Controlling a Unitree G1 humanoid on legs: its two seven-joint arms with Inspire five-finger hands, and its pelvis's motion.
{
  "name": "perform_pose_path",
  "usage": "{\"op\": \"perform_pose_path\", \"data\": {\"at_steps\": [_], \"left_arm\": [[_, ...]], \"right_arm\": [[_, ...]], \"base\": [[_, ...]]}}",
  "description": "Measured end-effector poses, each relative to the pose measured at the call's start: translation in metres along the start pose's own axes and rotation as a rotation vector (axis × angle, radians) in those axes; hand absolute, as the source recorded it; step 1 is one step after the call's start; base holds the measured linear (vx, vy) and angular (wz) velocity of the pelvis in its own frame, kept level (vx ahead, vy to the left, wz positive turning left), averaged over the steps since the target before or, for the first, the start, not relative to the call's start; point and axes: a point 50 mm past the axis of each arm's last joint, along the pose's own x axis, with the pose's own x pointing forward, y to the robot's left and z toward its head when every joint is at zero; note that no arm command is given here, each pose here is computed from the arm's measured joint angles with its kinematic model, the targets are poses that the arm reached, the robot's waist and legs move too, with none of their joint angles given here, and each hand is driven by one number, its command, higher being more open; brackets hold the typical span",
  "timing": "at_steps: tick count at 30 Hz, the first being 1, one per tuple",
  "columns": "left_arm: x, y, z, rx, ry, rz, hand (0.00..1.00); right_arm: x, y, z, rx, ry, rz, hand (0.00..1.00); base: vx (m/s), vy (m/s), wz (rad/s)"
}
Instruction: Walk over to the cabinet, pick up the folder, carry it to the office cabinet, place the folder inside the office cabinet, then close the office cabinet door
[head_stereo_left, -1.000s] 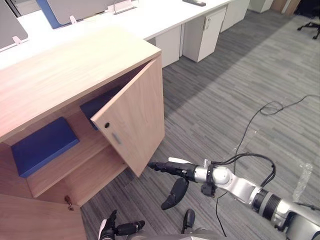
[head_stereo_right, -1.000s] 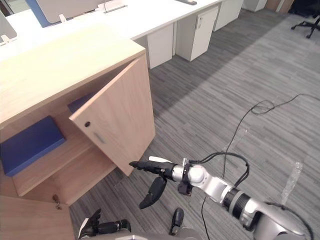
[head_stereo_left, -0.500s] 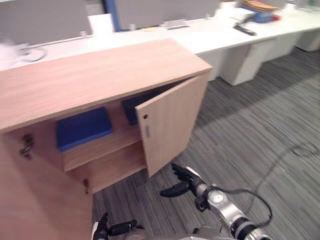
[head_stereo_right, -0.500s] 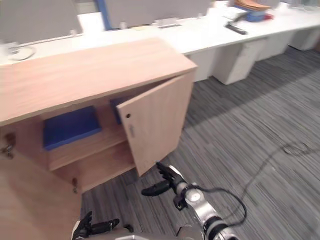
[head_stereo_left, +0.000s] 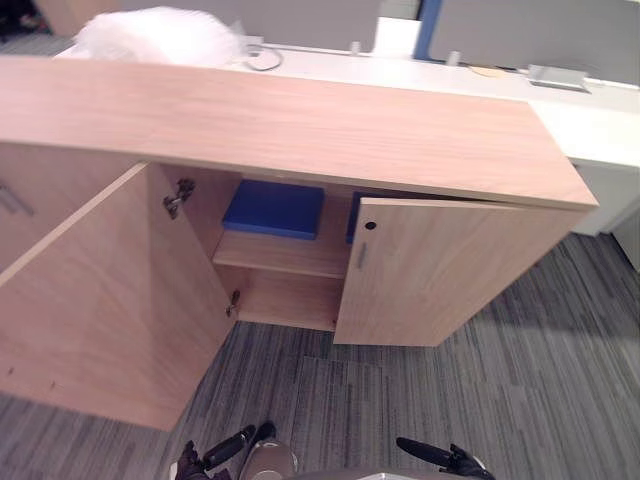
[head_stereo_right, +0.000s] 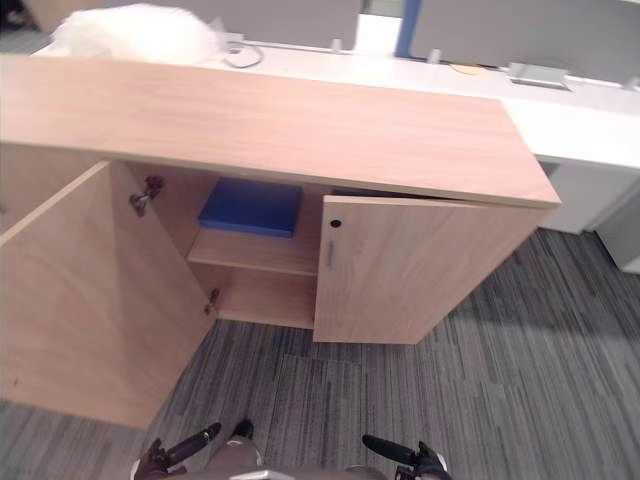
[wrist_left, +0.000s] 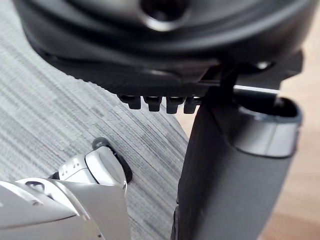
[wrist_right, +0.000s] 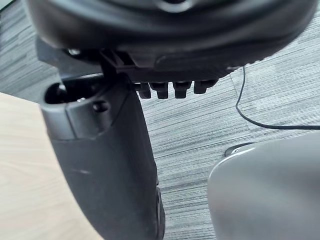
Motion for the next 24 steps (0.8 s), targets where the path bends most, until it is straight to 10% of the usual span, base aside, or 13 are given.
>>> {"op": "perform_pose_path", "data": {"at_steps": [10,24], "left_arm": [[0.002,0.012,-0.016,0.047,0.094,0.050,1.00],[-0.001,0.004,-0.023,0.056,0.110,0.002,1.00]], "right_arm": [[-0.003,-0.017,-0.034,0.619,0.151,-0.141,1.00],[0.000,-0.021,-0.022,0.665,0.112,-0.162,1.00]], "base": [[0.05,0.047,0.93],[-0.01,0.043,0.47]]}}
